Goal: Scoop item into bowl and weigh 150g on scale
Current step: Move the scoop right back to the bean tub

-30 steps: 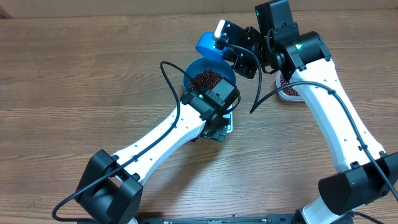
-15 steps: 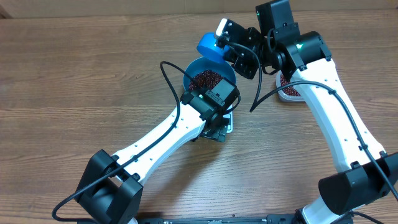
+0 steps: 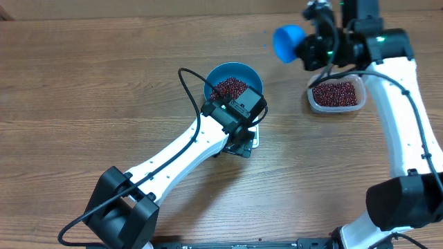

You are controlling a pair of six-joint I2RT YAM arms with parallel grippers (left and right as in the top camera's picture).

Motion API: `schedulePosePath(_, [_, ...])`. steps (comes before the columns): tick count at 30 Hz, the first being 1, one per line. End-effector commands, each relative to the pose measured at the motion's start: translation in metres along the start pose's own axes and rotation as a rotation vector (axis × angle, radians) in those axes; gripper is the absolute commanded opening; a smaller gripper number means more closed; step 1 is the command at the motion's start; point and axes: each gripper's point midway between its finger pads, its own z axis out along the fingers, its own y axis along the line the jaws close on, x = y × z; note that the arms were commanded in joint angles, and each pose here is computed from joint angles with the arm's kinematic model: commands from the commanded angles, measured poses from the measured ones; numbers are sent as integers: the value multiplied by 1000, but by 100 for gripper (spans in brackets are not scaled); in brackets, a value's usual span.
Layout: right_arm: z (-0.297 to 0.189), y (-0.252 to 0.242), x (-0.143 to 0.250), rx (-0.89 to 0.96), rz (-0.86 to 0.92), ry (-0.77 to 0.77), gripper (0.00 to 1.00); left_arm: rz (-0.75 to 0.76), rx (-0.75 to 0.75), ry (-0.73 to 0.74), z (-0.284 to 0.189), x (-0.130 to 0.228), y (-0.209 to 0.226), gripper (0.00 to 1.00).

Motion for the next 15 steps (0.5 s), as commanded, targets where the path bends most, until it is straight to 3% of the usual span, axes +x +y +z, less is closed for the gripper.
schedulePosePath(1, [-11,-30,4,42,135,7,4,-21,-5,-28,-8,-3,5,99])
schedulePosePath(8, [-26,-84,42,197,248,110,4,-21,-5,-28,-8,-3,5,99])
schedulePosePath(15, [-15,-90,61,204,273,162,4,-21,-5,-28,-8,-3,5,99])
